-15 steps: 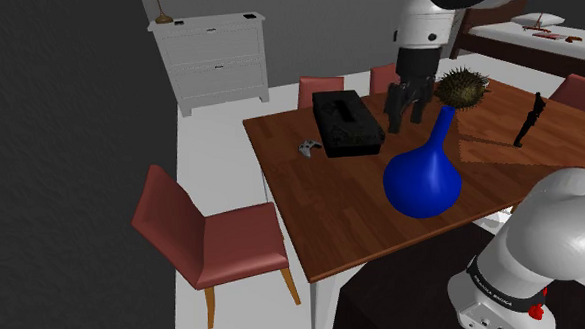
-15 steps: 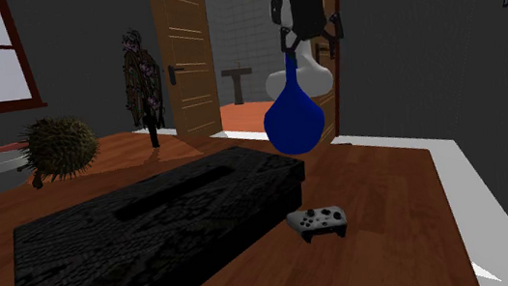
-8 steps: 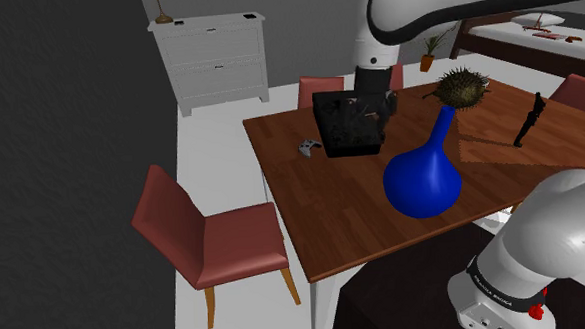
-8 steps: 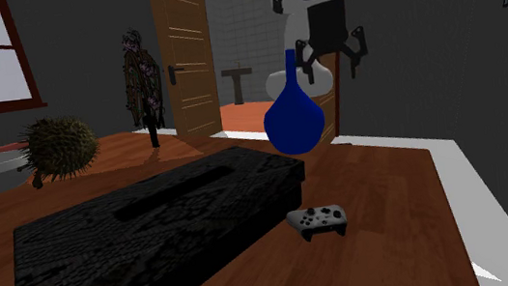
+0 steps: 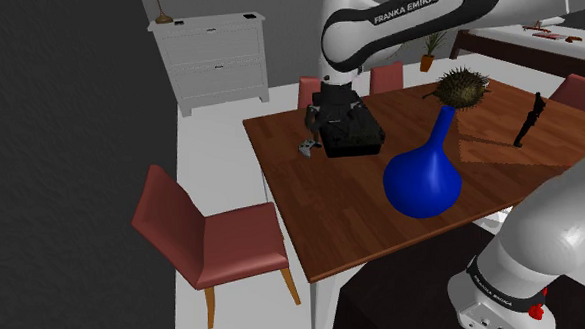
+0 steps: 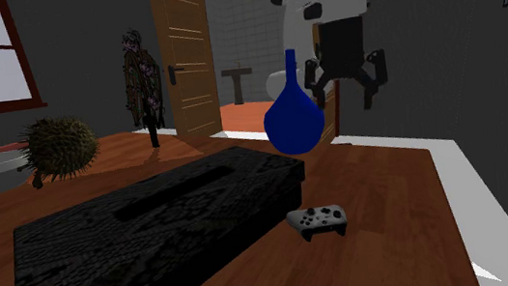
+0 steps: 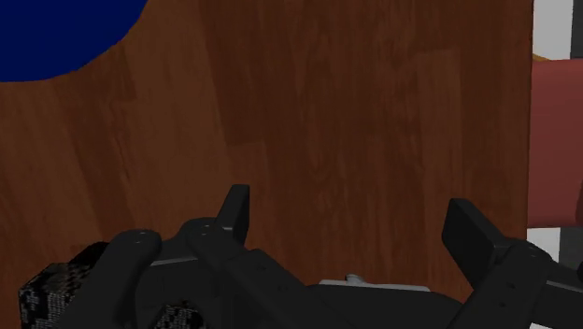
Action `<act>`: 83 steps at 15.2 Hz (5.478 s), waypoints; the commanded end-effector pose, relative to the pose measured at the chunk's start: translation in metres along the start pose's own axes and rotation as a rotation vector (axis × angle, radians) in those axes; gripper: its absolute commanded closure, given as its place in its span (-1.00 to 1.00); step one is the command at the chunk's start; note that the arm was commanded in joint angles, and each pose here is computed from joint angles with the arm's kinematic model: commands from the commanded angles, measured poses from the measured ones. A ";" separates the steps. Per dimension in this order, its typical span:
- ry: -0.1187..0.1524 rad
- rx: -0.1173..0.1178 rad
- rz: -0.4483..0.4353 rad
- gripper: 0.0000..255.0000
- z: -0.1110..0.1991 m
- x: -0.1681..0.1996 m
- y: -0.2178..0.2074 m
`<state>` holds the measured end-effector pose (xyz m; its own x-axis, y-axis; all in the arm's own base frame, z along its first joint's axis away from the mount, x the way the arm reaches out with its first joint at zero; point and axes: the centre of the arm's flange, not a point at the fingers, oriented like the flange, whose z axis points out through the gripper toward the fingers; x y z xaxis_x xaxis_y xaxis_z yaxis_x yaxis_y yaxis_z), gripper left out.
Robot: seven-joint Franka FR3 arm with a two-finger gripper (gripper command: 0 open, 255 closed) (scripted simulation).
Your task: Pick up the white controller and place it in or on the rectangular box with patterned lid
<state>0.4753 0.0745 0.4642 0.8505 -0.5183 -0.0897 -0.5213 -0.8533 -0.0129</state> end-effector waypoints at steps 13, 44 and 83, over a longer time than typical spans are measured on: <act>0.080 -0.034 0.527 -1.00 0.070 0.153 -0.041; 0.082 -0.030 0.526 1.00 0.093 0.155 -0.039; 0.000 -0.104 0.538 1.00 0.070 0.185 -0.035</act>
<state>0.6443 0.0119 0.3721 0.4653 -0.8833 -0.0566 -0.8733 -0.4686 0.1333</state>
